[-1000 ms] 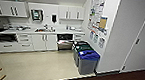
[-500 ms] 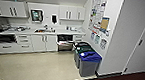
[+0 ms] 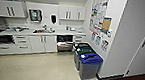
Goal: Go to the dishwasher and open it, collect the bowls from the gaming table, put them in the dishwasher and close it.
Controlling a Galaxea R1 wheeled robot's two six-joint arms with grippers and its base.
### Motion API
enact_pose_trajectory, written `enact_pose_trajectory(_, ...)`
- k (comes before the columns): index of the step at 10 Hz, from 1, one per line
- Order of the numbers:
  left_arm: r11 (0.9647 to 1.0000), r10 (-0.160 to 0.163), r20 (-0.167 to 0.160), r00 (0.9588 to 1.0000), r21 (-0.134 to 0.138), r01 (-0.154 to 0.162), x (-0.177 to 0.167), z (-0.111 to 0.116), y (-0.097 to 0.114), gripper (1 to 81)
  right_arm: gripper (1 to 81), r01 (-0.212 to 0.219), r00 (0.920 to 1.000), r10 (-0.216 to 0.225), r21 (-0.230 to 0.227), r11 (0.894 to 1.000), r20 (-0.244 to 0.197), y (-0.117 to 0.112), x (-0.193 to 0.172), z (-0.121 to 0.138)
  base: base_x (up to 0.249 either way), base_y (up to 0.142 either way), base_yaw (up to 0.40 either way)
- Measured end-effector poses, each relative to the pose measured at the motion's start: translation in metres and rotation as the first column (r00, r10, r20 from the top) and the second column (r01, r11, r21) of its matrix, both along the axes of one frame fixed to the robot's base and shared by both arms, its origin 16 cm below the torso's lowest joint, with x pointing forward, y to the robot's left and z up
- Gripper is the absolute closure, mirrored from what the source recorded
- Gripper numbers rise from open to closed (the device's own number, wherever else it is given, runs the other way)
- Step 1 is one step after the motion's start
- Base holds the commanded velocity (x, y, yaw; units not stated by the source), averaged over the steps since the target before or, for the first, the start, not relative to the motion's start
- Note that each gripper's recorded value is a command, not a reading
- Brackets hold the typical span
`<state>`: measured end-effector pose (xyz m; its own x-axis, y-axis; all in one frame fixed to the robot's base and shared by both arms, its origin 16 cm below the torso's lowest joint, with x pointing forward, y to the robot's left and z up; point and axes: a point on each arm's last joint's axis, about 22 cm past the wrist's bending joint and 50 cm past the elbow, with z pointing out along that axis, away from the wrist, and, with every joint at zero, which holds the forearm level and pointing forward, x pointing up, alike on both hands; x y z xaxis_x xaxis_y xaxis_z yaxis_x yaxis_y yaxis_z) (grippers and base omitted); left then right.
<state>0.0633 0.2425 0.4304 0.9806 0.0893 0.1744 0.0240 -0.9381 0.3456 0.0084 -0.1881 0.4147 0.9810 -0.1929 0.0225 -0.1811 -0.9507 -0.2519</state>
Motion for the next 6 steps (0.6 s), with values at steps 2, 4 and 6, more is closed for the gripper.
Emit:
enact_pose_trajectory(2, 1.0, 0.0, 0.001, 1.0, 0.0, 0.0, 0.0012, 0.0001, 0.0, 81.1, 81.1, 0.0, 1.0, 0.0, 0.001, 1.0, -0.001, 0.0005, -0.0001, 0.0001, 0.157, 0.0, 0.0)
enact_pose_trajectory(4, 1.0, 0.0, 0.001, 1.0, -0.001, 0.0, 0.0012, 0.0001, -0.0009, 81.1, 81.1, 0.0, 1.0, 0.0, 0.0, 1.0, 0.0, -0.0003, -0.0001, 0.0, 0.157, 0.0, 0.0)
enact_pose_trajectory(6, 1.0, 0.0, 0.001, 1.0, 0.0, 0.0, 0.0012, 0.0001, 0.0, 81.1, 81.1, 0.0, 1.0, 0.0, 0.001, 1.0, 0.0, 0.0002, 0.0002, 0.0, 0.157, 0.0, 0.0)
